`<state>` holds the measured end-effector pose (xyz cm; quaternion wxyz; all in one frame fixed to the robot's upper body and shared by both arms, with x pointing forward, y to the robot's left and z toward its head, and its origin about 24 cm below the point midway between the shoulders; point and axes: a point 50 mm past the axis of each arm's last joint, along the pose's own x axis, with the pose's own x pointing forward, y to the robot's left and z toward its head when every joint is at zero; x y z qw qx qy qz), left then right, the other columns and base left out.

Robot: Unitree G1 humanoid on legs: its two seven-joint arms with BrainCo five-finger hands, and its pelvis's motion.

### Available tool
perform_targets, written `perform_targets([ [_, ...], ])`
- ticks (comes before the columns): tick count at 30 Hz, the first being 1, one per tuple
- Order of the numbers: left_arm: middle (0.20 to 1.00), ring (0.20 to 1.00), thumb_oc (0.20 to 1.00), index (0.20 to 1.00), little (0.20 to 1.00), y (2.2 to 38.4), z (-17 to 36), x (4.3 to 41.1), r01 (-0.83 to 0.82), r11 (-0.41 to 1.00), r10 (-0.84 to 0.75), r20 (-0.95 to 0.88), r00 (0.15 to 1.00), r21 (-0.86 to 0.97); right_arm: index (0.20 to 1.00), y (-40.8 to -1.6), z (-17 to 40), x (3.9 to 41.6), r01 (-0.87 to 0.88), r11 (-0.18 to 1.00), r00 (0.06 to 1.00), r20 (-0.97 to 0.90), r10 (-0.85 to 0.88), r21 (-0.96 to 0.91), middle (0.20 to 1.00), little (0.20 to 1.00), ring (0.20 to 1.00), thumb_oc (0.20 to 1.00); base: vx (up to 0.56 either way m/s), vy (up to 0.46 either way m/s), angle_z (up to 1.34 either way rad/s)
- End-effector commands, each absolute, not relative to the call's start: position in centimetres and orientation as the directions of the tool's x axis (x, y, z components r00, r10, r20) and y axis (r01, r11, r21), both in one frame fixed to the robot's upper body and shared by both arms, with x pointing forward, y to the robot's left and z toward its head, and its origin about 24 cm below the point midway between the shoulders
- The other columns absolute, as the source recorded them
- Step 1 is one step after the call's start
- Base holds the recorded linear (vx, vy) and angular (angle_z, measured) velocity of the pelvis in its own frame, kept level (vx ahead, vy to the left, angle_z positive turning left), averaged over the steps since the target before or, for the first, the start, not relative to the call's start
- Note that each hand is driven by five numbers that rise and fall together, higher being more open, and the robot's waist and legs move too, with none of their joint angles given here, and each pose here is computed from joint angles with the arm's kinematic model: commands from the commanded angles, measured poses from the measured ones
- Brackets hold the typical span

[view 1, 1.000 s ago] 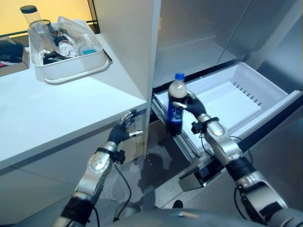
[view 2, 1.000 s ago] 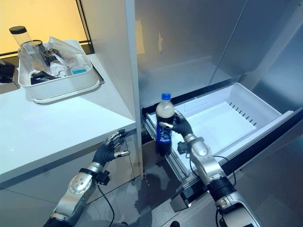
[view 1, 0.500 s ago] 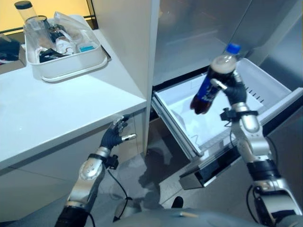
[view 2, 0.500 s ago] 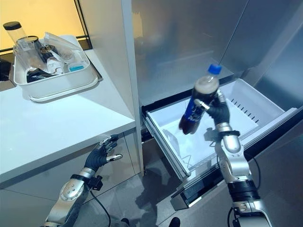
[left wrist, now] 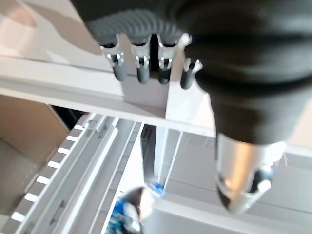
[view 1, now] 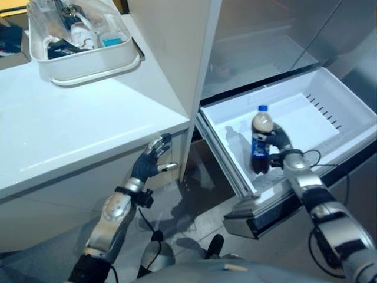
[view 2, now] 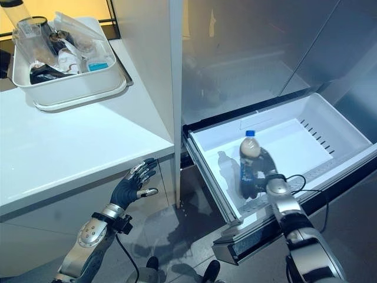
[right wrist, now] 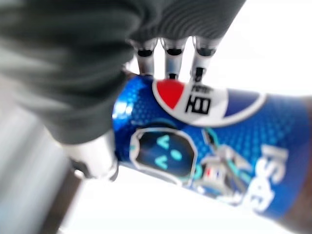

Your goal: Take the drinks into the refrigerator

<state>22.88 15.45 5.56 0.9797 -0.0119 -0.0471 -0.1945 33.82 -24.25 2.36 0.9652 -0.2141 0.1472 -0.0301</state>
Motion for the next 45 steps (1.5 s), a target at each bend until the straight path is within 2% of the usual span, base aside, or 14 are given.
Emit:
perform_targets([
  [1,1.000,1.000,1.000,1.000,1.000,13.0,11.7,23.1,0.488,0.873,-0.449,0.411,0.794,0.011,0.200,-22.4,10.5,38.3,0.065,0.876,0.997,0.005,-0.071,-0.478,0.200,0.200,0.200,0.200,-0.05,0.027,0.15],
  [7,1.000,1.000,1.000,1.000,1.000,11.8,12.8,23.3,0.514,0.858,-0.459,0.455,0.763,0.003,0.200,-20.7,6.7,38.3,-0.044,0.764,0.981,-0.171,-0.088,-0.644,0.200,0.200,0.200,0.200,-0.05,0.033,0.20],
  [9,1.000,1.000,1.000,1.000,1.000,11.5,13.1,23.5,0.514,0.858,-0.461,0.462,0.758,0.013,0.200,-19.5,4.9,37.7,-0.130,0.688,0.970,-0.237,-0.063,-0.714,0.200,0.200,0.200,0.200,-0.03,0.019,0.23],
  [11,1.000,1.000,1.000,1.000,1.000,11.2,13.3,23.9,0.510,0.859,-0.470,0.462,0.752,0.045,0.200,-16.7,1.3,36.2,-0.317,0.506,0.930,-0.368,0.000,-0.802,0.200,0.200,0.200,0.200,0.00,0.000,0.00],
  [16,1.000,1.000,1.000,1.000,1.000,11.3,13.0,24.0,0.499,0.866,-0.462,0.446,0.767,0.038,0.200,-14.2,-1.6,34.3,-0.448,0.406,0.881,-0.470,0.050,-0.796,0.200,0.200,0.200,0.200,-0.02,0.000,0.13],
  [17,1.000,1.000,1.000,1.000,1.000,11.4,12.9,24.1,0.495,0.868,-0.460,0.440,0.772,0.039,0.269,-13.8,-1.9,34.1,-0.456,0.410,0.877,-0.476,0.058,-0.790,0.269,0.269,0.269,0.269,-0.02,0.001,0.17],
  [18,1.000,1.000,1.000,1.000,1.000,11.4,12.7,24.1,0.494,0.869,-0.459,0.432,0.776,0.036,1.000,-13.5,-2.1,34.0,-0.469,0.414,0.871,-0.486,0.071,-0.780,1.000,1.000,1.000,1.000,-0.03,0.002,0.23],
  [22,1.000,1.000,1.000,1.000,1.000,11.8,12.2,24.3,0.476,0.878,-0.450,0.411,0.793,0.045,1.000,-14.1,-0.5,35.0,-0.362,0.566,0.913,-0.404,0.057,-0.740,1.000,1.000,1.000,1.000,-0.03,0.016,0.14],
  [24,1.000,1.000,1.000,1.000,1.000,12.6,12.1,24.2,0.444,0.893,-0.433,0.404,0.806,0.072,1.000,-15.9,1.6,35.8,-0.186,0.753,0.963,-0.271,0.011,-0.631,1.000,1.000,1.000,1.000,-0.05,0.029,0.02],
  [25,1.000,1.000,1.000,1.000,1.000,12.6,12.1,24.2,0.444,0.893,-0.433,0.403,0.806,0.071,1.000,-15.9,1.6,35.7,-0.186,0.754,0.962,-0.272,0.010,-0.630,1.000,1.000,1.000,1.000,-0.04,0.022,-0.01],
  [29,1.000,1.000,1.000,1.000,1.000,14.6,11.8,24.1,0.361,0.925,-0.377,0.389,0.841,0.117,1.000,-19.5,6.5,35.0,0.065,0.902,0.998,0.032,-0.057,-0.428,1.000,1.000,1.000,1.000,-0.04,0.022,-0.06],
  [30,1.000,1.000,1.000,1.000,1.000,15.4,11.3,23.8,0.342,0.930,-0.368,0.364,0.856,0.138,1.000,-22.6,8.1,33.1,0.174,0.915,0.981,0.144,-0.129,-0.363,1.000,1.000,1.000,1.000,-0.02,0.015,-0.09],
  [36,1.000,1.000,1.000,1.000,1.000,16.6,10.2,23.4,0.351,0.925,-0.380,0.302,0.874,0.148,1.000,-29.5,10.4,27.5,0.415,0.883,0.888,0.307,-0.341,-0.219,1.000,1.000,1.000,1.000,0.02,-0.018,-0.16],
  [45,1.000,1.000,1.000,1.000,1.000,17.1,9.5,23.1,0.371,0.915,-0.401,0.264,0.877,0.157,1.000,-35.8,12.2,22.4,0.631,0.774,0.727,0.388,-0.566,-0.055,1.000,1.000,1.000,1.000,0.02,-0.026,-0.27],
])
